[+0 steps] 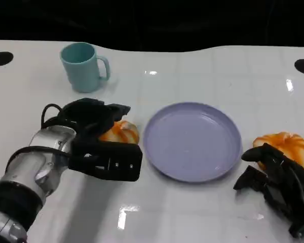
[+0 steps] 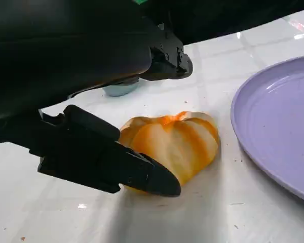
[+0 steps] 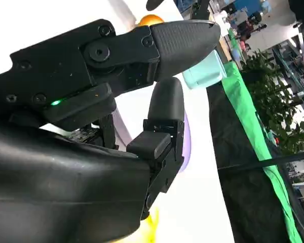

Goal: Grasp the bread from the table and place it into the plate.

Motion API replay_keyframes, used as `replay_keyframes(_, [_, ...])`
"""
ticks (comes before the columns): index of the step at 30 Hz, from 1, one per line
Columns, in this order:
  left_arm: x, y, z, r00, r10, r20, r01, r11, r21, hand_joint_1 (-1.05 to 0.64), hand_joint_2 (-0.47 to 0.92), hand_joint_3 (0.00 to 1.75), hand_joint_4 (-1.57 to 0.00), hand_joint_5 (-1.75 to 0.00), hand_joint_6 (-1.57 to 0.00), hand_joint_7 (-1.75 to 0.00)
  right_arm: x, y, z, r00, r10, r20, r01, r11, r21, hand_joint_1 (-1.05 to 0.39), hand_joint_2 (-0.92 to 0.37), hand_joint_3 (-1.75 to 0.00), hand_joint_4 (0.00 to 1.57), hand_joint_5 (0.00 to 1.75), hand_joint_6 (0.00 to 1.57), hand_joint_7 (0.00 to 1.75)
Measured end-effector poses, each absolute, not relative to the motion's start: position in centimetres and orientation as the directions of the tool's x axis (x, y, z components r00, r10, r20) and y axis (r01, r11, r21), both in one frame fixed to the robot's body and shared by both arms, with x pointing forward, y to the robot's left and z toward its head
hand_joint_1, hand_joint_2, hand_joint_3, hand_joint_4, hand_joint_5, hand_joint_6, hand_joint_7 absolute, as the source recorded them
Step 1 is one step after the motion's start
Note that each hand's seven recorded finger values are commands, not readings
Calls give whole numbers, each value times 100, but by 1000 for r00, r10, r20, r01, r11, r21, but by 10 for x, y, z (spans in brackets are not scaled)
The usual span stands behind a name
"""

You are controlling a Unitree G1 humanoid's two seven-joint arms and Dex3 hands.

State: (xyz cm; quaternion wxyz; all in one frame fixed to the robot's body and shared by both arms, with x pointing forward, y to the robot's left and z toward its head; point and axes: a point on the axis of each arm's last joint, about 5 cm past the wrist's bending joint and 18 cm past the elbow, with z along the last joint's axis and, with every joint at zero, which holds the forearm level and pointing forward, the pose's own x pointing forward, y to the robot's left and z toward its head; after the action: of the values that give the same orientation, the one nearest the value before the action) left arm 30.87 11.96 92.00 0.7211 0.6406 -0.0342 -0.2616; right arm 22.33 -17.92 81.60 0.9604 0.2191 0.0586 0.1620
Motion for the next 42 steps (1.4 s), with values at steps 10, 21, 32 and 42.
replay_keyframes(10, [315, 105, 888, 870, -342, -355, 415, 120, 902, -25, 92, 3, -65, -27, -65, -8, 221, -182, 815, 942, 335, -30, -294, 865, 407, -53, -92, -27, 66, 157, 60, 123])
replay_keyframes(21, [315, 106, 887, 877, -336, -343, 413, 165, 896, -25, 90, 0, -71, -29, -71, -4, 221, -184, 814, 940, 339, -32, -298, 865, 403, -54, -92, -27, 67, 157, 63, 120])
replay_keyframes(32, [313, 106, 883, 925, -309, -223, 302, 237, 923, -23, 89, 46, -65, -162, -60, -138, 222, -184, 814, 941, 338, -32, -297, 867, 401, -53, -92, -28, 65, 159, 61, 124])
replay_keyframes(42, [313, 105, 885, 960, -250, -126, 215, 372, 903, -15, 67, 78, -83, -174, -59, -173, 223, -184, 814, 942, 333, -30, -294, 867, 401, -54, -92, -25, 66, 157, 63, 119])
